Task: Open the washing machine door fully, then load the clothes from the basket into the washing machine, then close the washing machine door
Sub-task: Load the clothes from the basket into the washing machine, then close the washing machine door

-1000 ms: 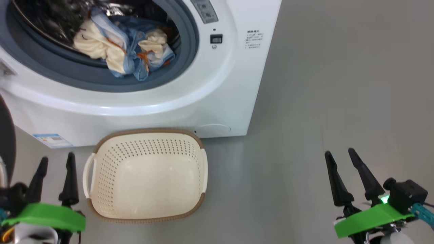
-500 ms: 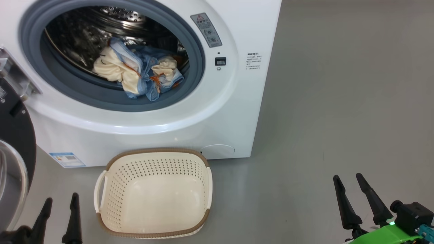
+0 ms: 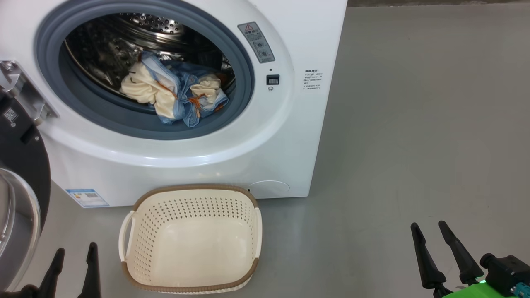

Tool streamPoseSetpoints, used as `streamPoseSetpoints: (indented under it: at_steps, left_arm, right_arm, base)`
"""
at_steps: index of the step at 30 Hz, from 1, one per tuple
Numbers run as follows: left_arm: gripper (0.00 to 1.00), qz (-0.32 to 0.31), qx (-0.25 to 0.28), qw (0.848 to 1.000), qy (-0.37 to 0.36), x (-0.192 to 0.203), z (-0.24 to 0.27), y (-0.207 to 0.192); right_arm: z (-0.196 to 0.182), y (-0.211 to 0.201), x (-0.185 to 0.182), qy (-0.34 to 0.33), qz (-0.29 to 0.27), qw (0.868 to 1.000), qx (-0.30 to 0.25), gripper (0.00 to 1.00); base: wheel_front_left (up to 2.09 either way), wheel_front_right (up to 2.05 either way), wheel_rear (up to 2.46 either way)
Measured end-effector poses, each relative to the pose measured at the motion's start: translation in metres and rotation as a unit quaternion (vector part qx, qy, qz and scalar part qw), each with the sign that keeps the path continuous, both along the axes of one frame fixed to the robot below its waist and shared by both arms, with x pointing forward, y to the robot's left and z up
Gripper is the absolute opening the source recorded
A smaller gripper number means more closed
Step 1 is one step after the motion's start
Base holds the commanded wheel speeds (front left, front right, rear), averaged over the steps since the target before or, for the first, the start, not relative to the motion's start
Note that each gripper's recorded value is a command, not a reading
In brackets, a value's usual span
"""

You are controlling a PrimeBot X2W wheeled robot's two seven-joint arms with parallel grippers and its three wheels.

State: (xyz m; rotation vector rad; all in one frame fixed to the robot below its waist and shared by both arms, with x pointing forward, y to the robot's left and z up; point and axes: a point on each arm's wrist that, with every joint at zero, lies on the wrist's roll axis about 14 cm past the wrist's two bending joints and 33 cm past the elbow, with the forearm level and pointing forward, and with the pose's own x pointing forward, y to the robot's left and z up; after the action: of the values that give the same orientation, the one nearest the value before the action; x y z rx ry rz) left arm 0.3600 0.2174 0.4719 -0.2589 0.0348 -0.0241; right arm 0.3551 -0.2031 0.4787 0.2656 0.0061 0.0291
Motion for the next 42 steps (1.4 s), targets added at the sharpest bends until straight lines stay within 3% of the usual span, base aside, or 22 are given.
streamPoseSetpoints:
  at_steps: [42]
  left_arm:
    - [1.00,0.005,0.000,1.000,-0.003,-0.0015,0.0018,0.0026]
  right_arm:
    - [-0.0026,0.0093,0.0068,0.003,0.015,1.000,0.001,1.00]
  base:
    - [-0.42,0.42,0.00]
